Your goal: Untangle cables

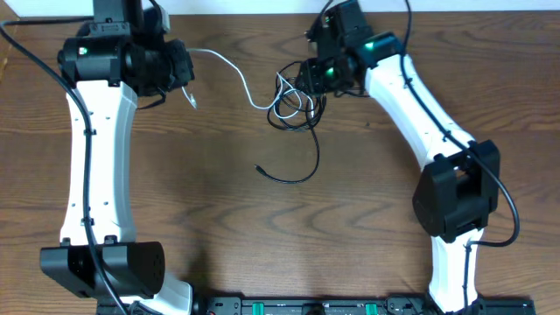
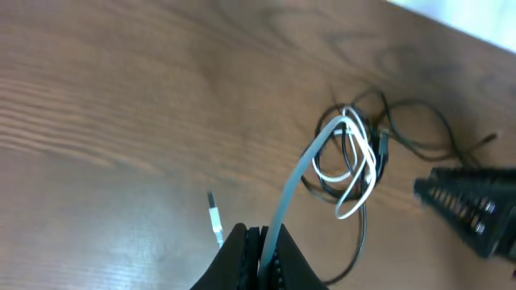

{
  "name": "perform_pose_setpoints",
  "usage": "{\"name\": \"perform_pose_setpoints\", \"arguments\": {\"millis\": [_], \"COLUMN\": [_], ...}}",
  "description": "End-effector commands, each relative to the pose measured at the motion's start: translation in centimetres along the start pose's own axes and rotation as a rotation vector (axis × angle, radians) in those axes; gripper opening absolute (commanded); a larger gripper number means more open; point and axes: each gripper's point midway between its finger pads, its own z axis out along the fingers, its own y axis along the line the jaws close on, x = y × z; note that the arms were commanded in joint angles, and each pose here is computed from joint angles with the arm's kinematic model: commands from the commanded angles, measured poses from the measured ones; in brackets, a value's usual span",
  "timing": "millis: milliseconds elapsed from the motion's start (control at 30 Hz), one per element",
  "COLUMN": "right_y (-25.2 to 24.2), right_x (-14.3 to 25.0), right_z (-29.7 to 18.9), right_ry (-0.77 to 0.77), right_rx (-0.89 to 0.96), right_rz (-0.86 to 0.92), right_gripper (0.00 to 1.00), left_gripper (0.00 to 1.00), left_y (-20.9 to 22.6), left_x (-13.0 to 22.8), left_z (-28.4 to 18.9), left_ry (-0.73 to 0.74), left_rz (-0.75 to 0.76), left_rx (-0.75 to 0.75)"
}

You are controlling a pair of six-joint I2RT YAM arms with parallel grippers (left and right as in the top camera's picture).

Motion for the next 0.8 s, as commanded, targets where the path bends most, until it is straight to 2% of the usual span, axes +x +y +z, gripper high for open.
{"name": "perform_pose_setpoints", "arguments": {"millis": [0, 100, 200, 433, 767], "right_y": [0.1, -0.2, -0.2, -0.5, -1.3], "right_x": [0.7, 1.2, 1.5, 2.5, 2.7], "right_z": [1.8, 2.5, 2.9, 4.9, 6.8], "right_ry": [0.026, 0.044, 0.058, 0.095, 0.102], "right_rx": [0.015, 0.019, 0.011, 0.018, 0.020], "right_rz": [0.040, 0.046, 0.053, 0.071, 0.085], "right_gripper": [0.40, 0.40, 0.39, 0.39, 0.38], "left_gripper": [0.08, 0.07, 0.07, 0.07, 0.07], "left_y": [-0.3, -2.3, -3.7, -6.5, -8.9], "left_x": [-2.8, -6.0, -7.7, -8.1, -8.7], "left_z": [-2.8, -8.1, -12.3, -18.1, -28.0], "left_ry": [-0.118, -0.288, -0.407, -0.538, -0.818], "left_rz": [-0.001, 0.030, 0.004, 0.005, 0.008], "left_rx": [0.006, 0.051, 0.094, 0.225, 0.356]}}
